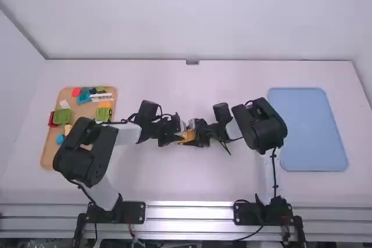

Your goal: Assemble lego blocks to make yellow taxi

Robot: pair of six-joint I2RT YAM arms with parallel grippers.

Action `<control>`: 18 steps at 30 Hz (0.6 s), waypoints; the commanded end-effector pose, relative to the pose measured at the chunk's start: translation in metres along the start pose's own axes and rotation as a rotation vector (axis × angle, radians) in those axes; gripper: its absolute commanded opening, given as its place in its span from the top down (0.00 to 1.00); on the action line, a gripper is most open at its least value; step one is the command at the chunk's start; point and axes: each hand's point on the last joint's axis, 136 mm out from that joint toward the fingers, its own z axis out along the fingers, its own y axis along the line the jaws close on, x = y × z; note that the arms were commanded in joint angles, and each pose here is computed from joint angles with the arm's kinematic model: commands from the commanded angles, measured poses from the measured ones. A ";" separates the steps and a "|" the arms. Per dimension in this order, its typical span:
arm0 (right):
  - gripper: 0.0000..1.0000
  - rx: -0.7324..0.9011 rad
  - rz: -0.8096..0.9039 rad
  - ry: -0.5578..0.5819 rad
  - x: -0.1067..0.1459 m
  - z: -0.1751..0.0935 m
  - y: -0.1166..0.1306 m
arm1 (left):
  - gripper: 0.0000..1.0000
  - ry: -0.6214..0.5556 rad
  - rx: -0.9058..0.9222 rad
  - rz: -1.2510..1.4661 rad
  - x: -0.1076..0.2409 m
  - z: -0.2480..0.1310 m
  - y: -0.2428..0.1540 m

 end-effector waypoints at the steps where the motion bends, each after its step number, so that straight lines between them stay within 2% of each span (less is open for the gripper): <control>1: 0.46 0.006 0.012 0.023 0.010 0.000 0.002 | 0.78 0.019 0.013 -0.010 0.007 0.000 -0.006; 2: 0.46 0.006 0.012 0.023 0.010 0.000 0.003 | 0.70 0.020 0.014 -0.010 0.007 0.000 -0.006; 3: 0.46 0.005 0.013 0.023 0.010 0.000 0.003 | 0.57 0.020 0.013 -0.010 0.007 0.000 -0.006; 6: 0.46 0.005 0.013 0.023 0.010 0.000 0.003 | 0.48 0.018 0.011 -0.009 0.007 0.000 -0.005; 9: 0.46 0.005 0.013 0.023 0.010 0.000 0.003 | 0.46 0.016 0.008 -0.005 0.006 0.000 -0.004; 12: 0.46 0.005 0.013 0.024 0.010 0.000 0.003 | 0.50 0.008 0.004 0.001 0.004 0.000 -0.003; 18: 0.46 0.005 0.014 0.023 0.010 0.000 0.003 | 0.50 -0.004 -0.012 0.019 -0.003 -0.004 0.000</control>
